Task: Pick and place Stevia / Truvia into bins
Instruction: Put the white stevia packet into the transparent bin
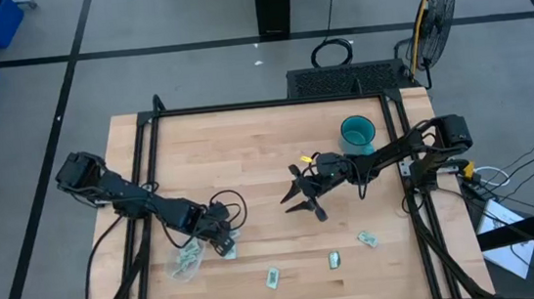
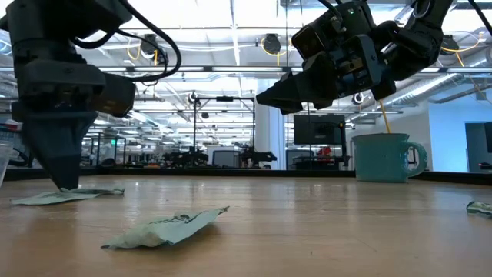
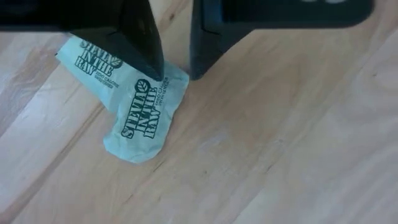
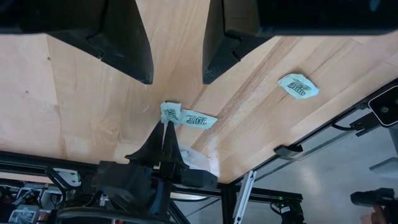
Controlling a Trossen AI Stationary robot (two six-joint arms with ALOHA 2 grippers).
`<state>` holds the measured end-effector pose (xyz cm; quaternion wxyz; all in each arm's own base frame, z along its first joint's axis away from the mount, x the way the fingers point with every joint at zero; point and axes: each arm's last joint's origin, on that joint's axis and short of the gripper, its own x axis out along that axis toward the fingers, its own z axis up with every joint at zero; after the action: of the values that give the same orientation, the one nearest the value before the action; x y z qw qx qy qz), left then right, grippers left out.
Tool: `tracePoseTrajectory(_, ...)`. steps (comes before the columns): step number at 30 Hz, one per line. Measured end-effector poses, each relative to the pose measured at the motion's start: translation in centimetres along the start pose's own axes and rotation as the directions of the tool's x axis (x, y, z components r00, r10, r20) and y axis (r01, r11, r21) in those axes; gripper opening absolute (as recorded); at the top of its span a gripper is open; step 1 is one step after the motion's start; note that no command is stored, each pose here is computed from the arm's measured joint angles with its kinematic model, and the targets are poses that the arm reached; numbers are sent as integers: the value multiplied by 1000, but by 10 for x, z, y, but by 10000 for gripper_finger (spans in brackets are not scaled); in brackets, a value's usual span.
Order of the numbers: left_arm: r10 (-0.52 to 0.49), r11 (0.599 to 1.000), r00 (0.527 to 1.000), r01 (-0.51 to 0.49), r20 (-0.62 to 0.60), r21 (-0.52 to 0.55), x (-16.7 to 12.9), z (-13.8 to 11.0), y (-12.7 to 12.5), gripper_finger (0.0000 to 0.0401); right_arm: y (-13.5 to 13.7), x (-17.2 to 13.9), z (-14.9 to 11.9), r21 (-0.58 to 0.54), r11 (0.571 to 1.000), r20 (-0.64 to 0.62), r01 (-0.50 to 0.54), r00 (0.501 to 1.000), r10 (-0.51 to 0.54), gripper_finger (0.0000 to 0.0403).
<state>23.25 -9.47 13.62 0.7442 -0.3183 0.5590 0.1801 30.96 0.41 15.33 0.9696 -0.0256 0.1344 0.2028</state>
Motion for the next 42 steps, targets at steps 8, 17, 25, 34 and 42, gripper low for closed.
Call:
tracePoseTrajectory(8,6,995,1000,-7,15,96,0,0,0,7,0,0,0,0,1000,0,0,1000,0,132)
tracePoseTrajectory(17,-7,984,999,-3,52,177,-43,10,-20,3,0,0,0,-30,1000,-1,2,1000,-2,132)
tracePoseTrajectory(25,143,980,987,-131,-67,151,-104,-18,-37,1,0,0,-1,-25,1000,-11,2,1000,-3,132)
tracePoseTrajectory(34,146,987,975,-156,-167,-48,-122,-80,-51,1,1,0,-5,-7,1000,-50,-3,999,2,132)
tracePoseTrajectory(42,318,908,933,-352,-170,-227,-105,-98,-26,8,0,0,-3,-20,1000,-35,-1,999,0,132)
